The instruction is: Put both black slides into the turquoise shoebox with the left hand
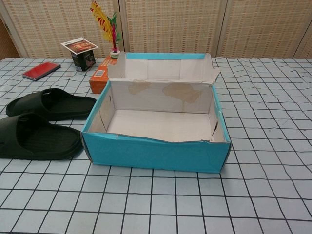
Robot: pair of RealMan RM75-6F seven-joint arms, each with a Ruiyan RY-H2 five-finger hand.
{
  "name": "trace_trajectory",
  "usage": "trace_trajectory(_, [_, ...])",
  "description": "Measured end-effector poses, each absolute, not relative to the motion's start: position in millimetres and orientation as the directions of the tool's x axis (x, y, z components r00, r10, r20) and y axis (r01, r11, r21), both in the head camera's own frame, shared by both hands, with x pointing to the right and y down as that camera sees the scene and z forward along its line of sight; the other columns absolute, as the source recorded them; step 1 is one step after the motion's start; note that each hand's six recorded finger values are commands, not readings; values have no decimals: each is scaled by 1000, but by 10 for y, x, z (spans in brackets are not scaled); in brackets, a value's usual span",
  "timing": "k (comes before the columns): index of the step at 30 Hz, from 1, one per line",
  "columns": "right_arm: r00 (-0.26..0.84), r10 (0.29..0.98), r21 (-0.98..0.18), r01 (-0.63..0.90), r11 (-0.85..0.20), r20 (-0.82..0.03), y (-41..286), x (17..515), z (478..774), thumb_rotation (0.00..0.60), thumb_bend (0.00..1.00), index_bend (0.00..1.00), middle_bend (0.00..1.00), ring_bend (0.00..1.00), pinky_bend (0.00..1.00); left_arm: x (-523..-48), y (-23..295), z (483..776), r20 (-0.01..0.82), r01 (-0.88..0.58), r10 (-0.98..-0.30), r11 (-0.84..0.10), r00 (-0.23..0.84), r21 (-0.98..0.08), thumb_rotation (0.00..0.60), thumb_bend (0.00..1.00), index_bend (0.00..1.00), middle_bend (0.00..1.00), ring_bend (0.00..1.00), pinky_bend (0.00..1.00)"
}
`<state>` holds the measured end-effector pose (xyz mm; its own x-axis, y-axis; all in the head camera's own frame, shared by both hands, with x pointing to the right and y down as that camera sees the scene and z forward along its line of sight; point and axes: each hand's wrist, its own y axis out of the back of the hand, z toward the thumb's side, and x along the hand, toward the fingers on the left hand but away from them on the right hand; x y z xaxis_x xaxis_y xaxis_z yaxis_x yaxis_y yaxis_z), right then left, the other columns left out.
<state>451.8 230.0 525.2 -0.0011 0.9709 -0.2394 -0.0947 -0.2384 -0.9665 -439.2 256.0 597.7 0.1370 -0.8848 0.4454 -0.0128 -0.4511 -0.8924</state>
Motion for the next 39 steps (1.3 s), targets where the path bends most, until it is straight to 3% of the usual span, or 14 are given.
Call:
trace_trajectory(6, [32,974,-974,-27,-224,-225,2343,4523,5142,479,156,0,0,0,0,-4287,2602,6105,515,-102,-838,-537,181,-838,600,326,0,0,0,57])
trace_trajectory(13, [66,963,-965,-14,-260,-261,2375,4466,5197,480,157,0,0,0,0,-4019,2422,6429,639,-201,-717,-694,279,-691,600,311,0,0,0,30])
trace_trajectory(18, [80,957,-960,5,-281,-279,2389,4439,5221,478,157,0,0,0,0,-3946,2286,6511,652,-190,-702,-709,286,-680,600,305,0,0,0,30])
trace_trajectory(28, [114,944,-949,28,-315,-310,2437,4370,5245,479,157,0,0,0,0,-3746,2095,6985,719,-116,-654,-753,233,-648,600,298,0,0,0,33])
trace_trajectory(39, [109,945,-949,31,-314,-310,2435,4388,5228,478,157,0,0,0,0,-3686,2075,7144,738,-75,-642,-762,209,-643,600,296,0,0,0,88])
